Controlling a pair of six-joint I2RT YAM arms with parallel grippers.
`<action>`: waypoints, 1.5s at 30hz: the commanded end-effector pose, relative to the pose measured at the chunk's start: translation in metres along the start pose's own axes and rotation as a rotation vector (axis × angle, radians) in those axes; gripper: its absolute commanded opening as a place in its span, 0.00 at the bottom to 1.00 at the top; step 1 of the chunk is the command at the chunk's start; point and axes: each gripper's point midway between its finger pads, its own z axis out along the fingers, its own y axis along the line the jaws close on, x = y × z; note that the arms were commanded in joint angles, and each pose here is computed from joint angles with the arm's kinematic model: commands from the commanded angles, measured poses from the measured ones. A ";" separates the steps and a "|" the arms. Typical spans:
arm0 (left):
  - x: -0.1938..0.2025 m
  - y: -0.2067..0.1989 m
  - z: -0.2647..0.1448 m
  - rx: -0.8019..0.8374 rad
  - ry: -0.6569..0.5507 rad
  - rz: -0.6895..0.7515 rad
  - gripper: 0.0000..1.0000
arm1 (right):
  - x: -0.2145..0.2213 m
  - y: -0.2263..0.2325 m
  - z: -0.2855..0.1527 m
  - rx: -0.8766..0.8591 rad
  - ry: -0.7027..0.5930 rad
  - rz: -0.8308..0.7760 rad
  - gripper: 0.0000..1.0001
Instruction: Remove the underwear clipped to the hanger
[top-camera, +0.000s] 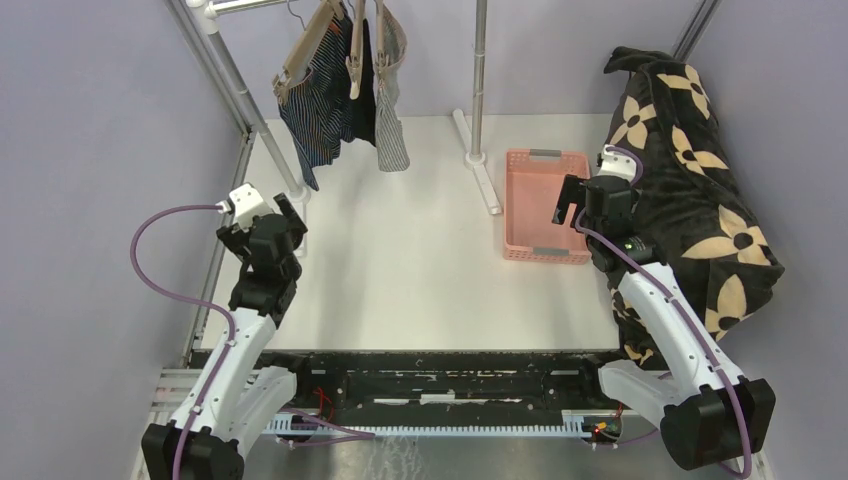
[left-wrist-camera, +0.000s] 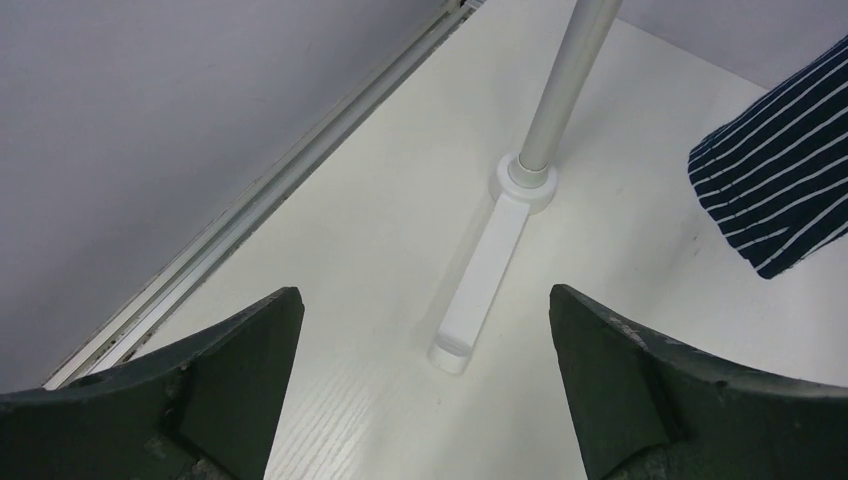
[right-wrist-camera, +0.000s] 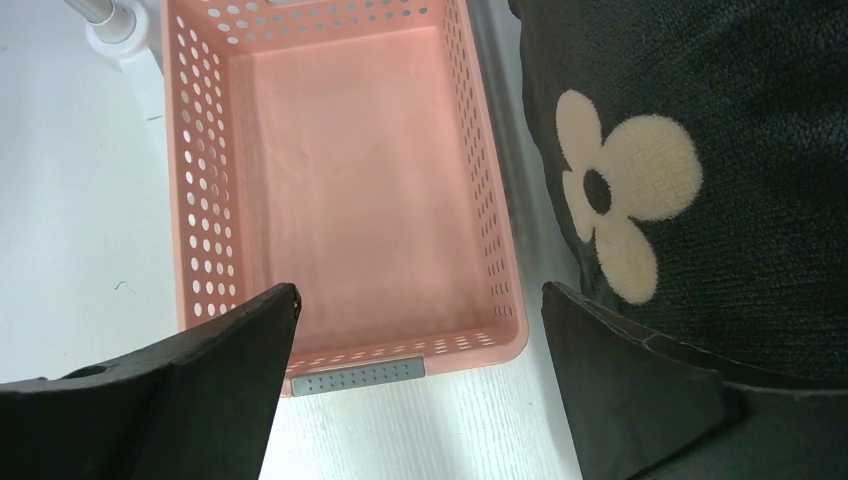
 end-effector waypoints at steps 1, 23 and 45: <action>-0.020 0.002 -0.002 -0.031 -0.043 -0.087 0.99 | -0.012 0.002 -0.005 -0.010 -0.048 0.024 1.00; -0.067 -0.033 -0.030 0.226 -0.062 -0.058 0.99 | -0.017 0.005 -0.013 -0.053 -0.077 0.013 1.00; -0.265 -0.127 -0.087 0.652 -0.220 -0.067 1.00 | -0.007 0.026 -0.006 -0.126 -0.054 -0.002 1.00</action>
